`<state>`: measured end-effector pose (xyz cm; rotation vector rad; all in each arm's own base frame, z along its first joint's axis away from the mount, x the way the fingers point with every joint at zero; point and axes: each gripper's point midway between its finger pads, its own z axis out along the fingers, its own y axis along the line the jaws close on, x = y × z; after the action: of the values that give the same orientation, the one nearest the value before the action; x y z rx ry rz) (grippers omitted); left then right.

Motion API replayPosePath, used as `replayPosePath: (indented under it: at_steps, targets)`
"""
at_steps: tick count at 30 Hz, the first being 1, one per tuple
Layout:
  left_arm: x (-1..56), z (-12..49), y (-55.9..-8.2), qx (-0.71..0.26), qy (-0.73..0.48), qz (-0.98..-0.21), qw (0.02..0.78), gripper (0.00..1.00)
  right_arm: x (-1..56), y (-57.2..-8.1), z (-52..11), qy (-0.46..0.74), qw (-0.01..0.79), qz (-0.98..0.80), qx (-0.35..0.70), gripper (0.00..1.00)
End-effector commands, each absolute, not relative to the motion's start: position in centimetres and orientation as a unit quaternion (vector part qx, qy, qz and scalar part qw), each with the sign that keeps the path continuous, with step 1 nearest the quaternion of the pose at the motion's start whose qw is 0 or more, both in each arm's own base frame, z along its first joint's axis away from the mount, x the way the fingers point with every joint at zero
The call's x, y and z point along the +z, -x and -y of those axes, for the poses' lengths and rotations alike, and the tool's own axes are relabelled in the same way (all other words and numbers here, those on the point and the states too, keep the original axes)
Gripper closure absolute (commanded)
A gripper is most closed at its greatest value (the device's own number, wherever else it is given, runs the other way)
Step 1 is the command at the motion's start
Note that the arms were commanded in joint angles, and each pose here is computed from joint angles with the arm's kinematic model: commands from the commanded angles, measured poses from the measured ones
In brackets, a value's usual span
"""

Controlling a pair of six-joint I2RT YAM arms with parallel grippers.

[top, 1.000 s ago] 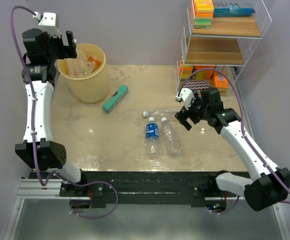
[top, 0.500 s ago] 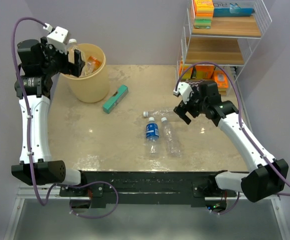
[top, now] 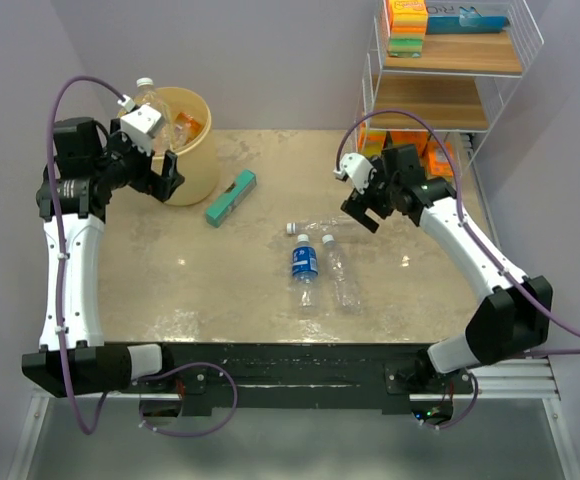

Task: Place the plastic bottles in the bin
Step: Pick up the plastic bottle at the center of the board.

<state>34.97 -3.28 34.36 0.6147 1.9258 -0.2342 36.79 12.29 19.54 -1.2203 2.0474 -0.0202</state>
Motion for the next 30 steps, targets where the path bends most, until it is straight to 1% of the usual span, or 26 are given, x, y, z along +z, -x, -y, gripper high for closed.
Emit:
replayPosePath:
  at_steps: [1, 6, 15, 30]
  targets:
    - [34.3, 4.4, -32.8, -0.119, -0.291, -0.792, 0.523, 0.01, 20.5, -38.8, -12.4, 0.501, 0.372, -0.780, -0.044, 0.01]
    - [33.3, 4.6, -31.9, -0.124, -0.301, -0.795, 0.512, 0.01, 19.1, -40.2, -13.1, 0.523, 0.353, -0.774, -0.055, 0.01]
    - [31.7, 5.1, -30.7, -0.138, -0.311, -0.799, 0.497, 0.01, 15.7, -41.1, -14.0, 0.560, 0.310, -0.766, -0.060, 0.01]
    - [30.0, 4.9, -30.3, -0.135, -0.318, -0.807, 0.479, 0.01, 9.1, -42.0, -14.8, 0.597, 0.246, -0.761, -0.063, 0.01]
